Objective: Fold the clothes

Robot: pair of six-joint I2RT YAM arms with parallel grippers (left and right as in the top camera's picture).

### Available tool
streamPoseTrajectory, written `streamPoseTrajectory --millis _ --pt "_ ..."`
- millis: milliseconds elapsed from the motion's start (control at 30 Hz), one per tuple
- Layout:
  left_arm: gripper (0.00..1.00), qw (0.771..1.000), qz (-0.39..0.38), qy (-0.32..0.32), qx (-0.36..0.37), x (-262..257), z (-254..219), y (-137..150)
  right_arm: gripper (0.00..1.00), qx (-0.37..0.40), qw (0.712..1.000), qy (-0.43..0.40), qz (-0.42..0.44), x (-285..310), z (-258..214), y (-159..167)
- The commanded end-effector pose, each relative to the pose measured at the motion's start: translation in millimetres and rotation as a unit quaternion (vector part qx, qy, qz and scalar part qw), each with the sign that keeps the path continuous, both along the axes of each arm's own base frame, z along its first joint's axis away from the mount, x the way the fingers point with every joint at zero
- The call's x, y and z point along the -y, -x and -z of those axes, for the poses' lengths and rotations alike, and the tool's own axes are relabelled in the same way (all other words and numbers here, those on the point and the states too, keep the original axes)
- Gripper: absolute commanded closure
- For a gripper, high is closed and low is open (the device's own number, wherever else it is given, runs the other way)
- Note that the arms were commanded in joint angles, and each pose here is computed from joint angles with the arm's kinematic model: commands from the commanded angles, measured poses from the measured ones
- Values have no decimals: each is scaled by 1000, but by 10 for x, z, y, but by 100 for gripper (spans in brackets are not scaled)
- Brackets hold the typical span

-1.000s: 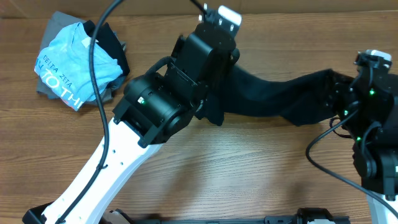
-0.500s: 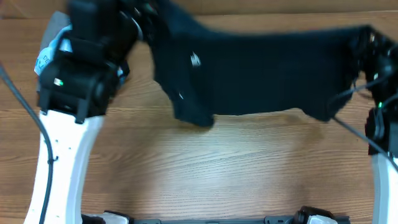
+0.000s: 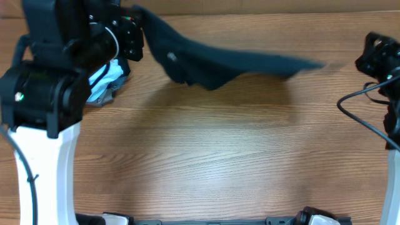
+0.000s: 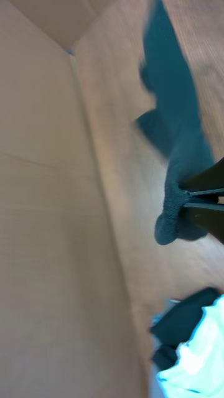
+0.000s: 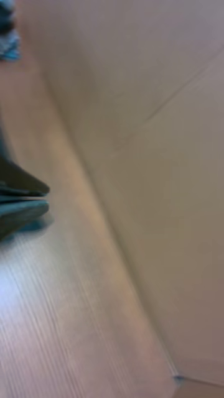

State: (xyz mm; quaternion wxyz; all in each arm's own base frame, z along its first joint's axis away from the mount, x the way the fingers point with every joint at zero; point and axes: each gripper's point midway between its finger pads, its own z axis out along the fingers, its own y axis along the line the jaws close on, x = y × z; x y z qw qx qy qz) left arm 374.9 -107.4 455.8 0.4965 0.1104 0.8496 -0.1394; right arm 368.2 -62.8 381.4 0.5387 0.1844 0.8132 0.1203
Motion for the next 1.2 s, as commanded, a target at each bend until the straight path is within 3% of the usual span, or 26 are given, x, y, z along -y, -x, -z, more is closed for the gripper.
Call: streamPoseTrajectory --millis 0,267,333,500,567,900,1033,1167 --pt "96 1000 -4 -16 9 -49 -18 -9 96 -3 1000 16 -26 -47 -3 -1" --pt "96 997 6 -12 80 -95 -527 460 93 9 993 -20 -116 -502 -161 297" --pt "96 997 6 -12 79 -102 -536 502 78 -23 988 -44 -144 -654 -10 330" --pt "96 997 31 -6 72 15 -501 524 59 -133 963 -101 -210 -1078 533 321" --pt "96 997 29 -9 77 31 -517 515 54 -183 949 -125 -226 -1251 790 275" --pt "96 994 11 -27 109 79 -635 480 47 -353 842 -183 -365 -2375 1912 215" --pt "96 993 7 -31 115 107 -659 483 41 -382 824 -162 -386 -2733 2290 179" --pt "96 992 4 -36 118 97 -666 484 37 -364 845 -11 -391 -2749 2718 -7"
